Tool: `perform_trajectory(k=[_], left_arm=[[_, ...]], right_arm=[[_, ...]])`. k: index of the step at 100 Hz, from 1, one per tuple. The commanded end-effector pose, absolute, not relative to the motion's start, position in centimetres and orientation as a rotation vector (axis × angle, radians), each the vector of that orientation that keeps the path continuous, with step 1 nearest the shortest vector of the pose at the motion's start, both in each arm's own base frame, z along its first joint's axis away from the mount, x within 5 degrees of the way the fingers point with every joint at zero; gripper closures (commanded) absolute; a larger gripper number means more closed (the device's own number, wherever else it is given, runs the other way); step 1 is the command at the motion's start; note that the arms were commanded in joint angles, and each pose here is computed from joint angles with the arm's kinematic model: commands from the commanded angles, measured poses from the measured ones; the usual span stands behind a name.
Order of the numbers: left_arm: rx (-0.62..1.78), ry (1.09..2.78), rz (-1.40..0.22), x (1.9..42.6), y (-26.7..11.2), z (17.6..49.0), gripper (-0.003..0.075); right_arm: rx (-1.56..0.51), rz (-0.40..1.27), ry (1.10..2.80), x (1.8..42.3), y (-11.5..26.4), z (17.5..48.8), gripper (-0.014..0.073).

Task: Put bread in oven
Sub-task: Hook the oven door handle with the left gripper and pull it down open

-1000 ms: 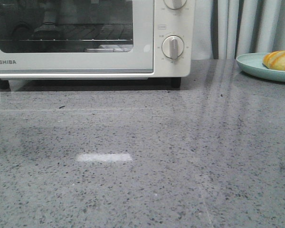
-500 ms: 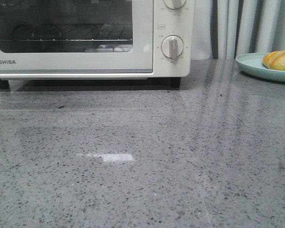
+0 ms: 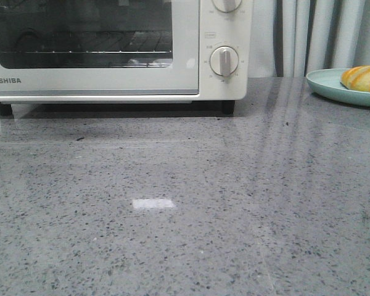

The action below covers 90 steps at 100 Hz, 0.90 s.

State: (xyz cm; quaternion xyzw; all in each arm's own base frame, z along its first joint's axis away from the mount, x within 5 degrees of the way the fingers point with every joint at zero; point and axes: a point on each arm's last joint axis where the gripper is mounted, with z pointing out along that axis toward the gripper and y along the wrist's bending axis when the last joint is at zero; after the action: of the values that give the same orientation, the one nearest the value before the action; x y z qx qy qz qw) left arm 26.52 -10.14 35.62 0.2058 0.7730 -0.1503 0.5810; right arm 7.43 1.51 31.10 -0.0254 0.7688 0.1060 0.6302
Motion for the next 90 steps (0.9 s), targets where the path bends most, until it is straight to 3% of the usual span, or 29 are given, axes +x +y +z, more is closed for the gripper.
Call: perform_trajectory(k=[1, 68, 90], left_arm=[[0.468, 1.782, -0.358, 26.2, -10.2, 36.3, 0.0741], [0.687, 1.990, -0.631, 19.1, -10.4, 30.2, 0.0741], [0.689, 2.067, -0.621, 18.6, -10.1, 27.7, 0.0741]], right_arm=[[-0.061, 0.233, 1.665, 7.6, 1.5, 32.8, 0.0664], [-0.061, 0.234, 1.652, 7.6, 1.5, 33.0, 0.0664], [-0.059, 0.238, 1.608, 7.7, 1.5, 33.4, 0.0664]])
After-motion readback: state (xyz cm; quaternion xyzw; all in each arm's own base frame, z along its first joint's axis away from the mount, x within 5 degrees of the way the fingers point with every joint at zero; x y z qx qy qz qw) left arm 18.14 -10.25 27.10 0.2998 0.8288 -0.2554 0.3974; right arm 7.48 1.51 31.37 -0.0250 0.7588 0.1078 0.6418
